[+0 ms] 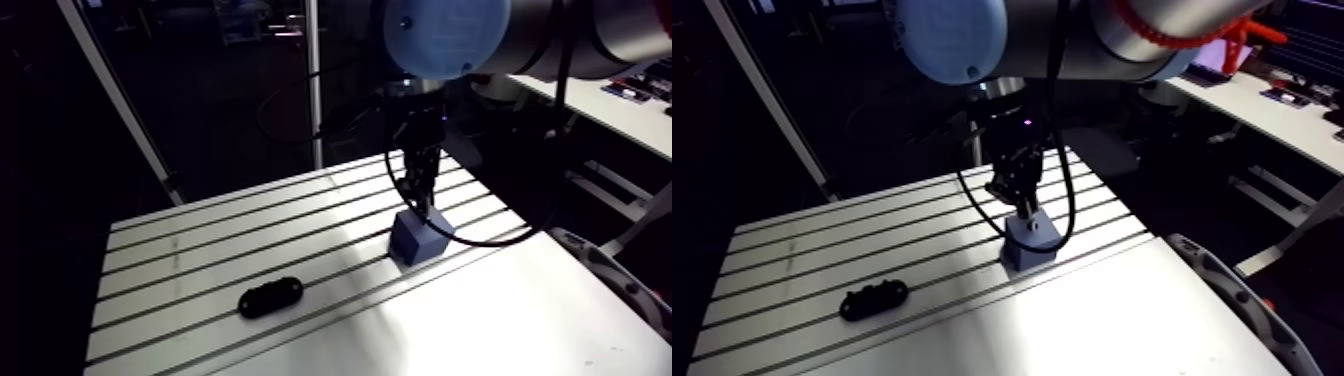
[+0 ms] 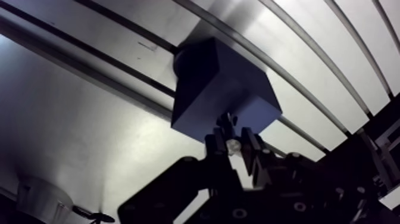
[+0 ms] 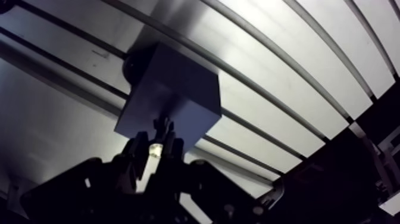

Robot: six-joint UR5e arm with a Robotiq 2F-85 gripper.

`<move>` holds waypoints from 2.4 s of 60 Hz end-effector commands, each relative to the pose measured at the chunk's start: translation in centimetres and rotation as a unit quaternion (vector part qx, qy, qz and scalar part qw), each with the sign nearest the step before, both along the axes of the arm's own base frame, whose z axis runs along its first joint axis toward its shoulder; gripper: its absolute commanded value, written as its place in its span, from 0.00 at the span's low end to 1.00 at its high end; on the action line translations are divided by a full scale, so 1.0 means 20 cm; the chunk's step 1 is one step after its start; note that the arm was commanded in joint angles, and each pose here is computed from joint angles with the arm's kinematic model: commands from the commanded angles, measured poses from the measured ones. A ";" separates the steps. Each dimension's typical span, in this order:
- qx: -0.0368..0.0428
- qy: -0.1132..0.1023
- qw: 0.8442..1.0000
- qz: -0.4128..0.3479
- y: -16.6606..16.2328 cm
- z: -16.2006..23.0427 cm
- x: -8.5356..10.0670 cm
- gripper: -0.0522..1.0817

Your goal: Pick up the M10 bolt and insert it into the hex recess until seated.

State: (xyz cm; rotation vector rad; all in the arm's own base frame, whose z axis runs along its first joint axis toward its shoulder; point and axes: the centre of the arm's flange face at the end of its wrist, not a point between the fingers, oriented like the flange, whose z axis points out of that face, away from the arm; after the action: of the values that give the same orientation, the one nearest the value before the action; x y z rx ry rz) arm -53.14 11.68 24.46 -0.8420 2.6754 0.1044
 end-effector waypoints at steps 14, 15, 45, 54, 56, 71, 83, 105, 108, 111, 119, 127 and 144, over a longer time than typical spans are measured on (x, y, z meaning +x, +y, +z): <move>0.002 0.009 1.000 0.001 0.00 -0.01 0.00 0.99; 0.002 0.009 1.000 0.001 0.00 -0.01 0.00 0.99; -0.002 0.004 1.000 0.005 -0.01 -0.03 0.04 0.35; -0.003 0.006 1.000 0.010 -0.01 -0.02 0.05 0.05; -0.004 0.006 1.000 0.009 -0.01 -0.02 0.05 0.05; 0.010 0.050 0.999 0.008 -0.01 0.08 0.01 0.05; 0.010 0.055 0.998 0.003 0.01 0.08 0.01 0.05; 0.002 0.066 0.998 -0.004 0.01 0.11 0.03 0.46; -0.001 0.071 0.997 -0.005 0.01 0.13 0.03 0.55; -0.009 0.084 0.996 -0.008 -0.01 0.17 0.04 0.72; -0.020 0.107 0.994 -0.023 0.03 0.25 0.06 0.93; -0.024 0.110 0.992 -0.051 0.08 0.29 0.09 0.99; -0.042 0.108 0.985 -0.126 0.21 0.32 0.22 1.00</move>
State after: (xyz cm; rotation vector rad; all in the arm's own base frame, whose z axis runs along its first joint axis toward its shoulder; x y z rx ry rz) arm -50.42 14.40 30.32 -0.6648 2.9474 0.0677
